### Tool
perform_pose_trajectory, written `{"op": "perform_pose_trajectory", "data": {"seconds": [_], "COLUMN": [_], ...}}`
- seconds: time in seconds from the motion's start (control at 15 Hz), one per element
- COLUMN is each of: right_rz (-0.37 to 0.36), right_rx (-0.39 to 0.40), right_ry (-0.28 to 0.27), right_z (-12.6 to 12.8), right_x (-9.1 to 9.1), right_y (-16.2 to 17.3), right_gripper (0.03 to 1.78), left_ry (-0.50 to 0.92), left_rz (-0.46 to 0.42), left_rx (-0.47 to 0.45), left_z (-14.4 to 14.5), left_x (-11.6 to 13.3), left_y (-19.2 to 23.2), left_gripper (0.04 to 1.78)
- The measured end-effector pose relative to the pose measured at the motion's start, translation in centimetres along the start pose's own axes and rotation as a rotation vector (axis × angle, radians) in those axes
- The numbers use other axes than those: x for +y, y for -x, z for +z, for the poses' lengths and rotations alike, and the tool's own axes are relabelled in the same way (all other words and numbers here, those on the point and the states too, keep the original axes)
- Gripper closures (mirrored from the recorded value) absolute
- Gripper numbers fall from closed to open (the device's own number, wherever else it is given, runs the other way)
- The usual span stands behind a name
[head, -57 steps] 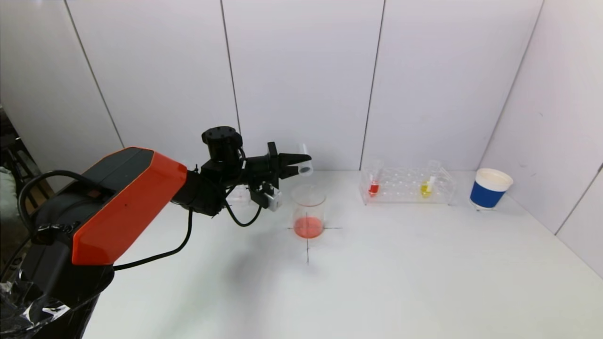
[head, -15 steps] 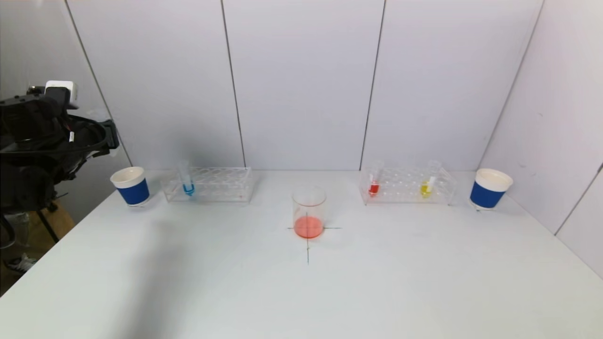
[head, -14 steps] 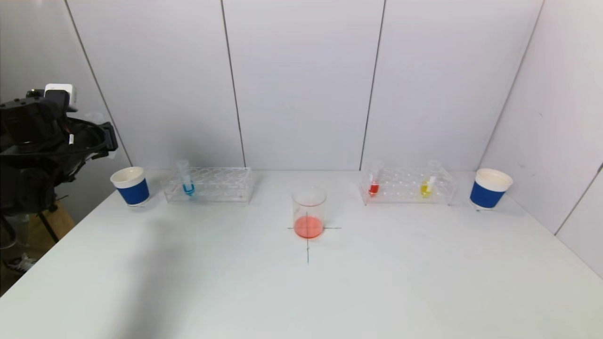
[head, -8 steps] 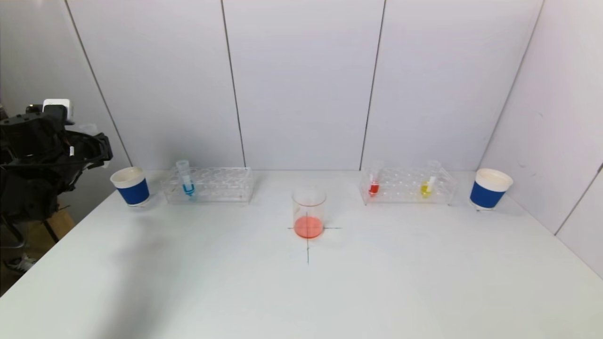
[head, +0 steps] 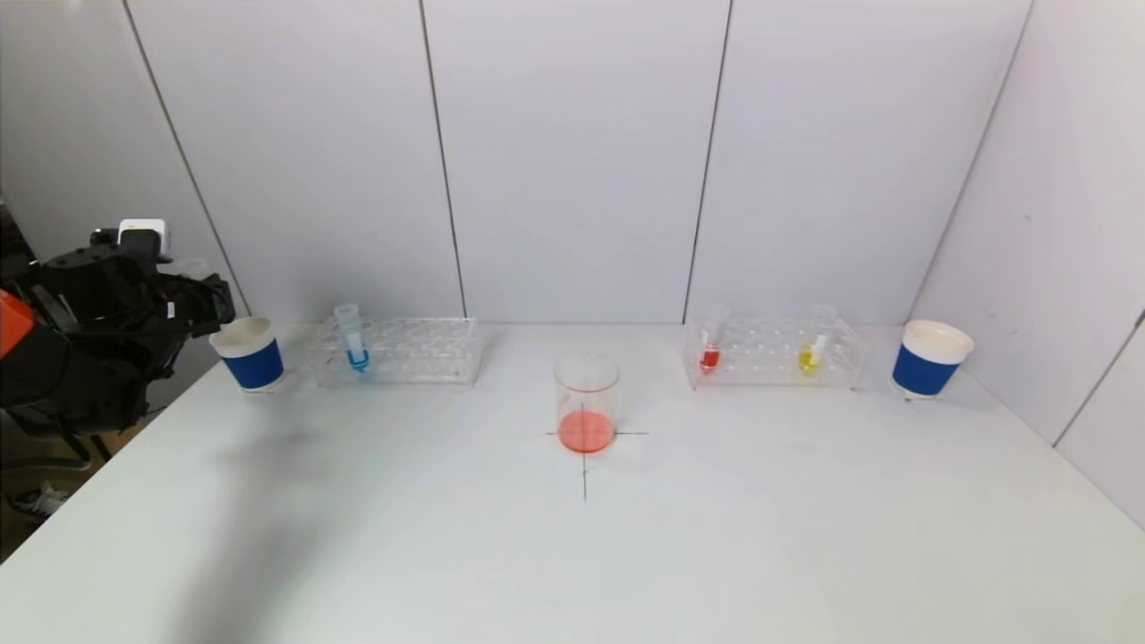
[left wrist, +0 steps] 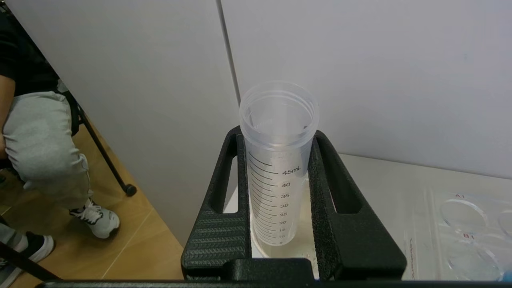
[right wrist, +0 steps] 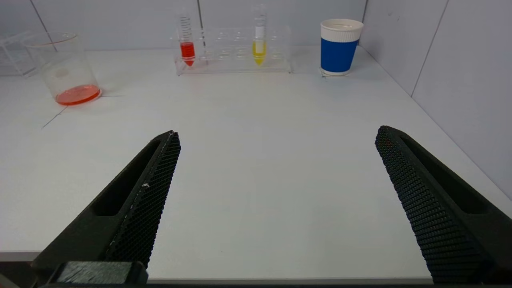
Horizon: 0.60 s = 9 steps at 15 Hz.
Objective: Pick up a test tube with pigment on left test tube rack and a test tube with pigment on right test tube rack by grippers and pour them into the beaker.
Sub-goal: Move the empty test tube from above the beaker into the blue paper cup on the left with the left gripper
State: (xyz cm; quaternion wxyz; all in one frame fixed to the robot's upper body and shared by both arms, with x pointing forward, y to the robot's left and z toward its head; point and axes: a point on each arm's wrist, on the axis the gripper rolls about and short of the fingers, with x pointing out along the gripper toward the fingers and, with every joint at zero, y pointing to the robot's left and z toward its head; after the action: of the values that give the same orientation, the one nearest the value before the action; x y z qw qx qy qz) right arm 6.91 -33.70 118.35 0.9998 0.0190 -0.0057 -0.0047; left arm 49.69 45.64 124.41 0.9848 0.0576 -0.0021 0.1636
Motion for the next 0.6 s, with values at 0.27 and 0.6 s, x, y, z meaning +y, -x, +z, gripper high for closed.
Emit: {"op": "perform_pose_trajectory", "data": {"seconds": [0.27,0.6], "right_rz": [0.0,0.0], "right_rx": [0.0,0.0], "right_ry": [0.0,0.0], "right_z": [0.0,0.0], "right_x": [0.0,0.0], "right_y": [0.0,0.0], "right_gripper": [0.04,0.04], "left_ry": [0.0,-0.001], "left_rz": [-0.007,-0.02], "left_rx": [0.015,0.044], "left_z": [-1.7,-3.2], "left_x": [-0.5,-1.1], "left_y": [-1.3,-1.7], "left_gripper": [1.38,1.38]}}
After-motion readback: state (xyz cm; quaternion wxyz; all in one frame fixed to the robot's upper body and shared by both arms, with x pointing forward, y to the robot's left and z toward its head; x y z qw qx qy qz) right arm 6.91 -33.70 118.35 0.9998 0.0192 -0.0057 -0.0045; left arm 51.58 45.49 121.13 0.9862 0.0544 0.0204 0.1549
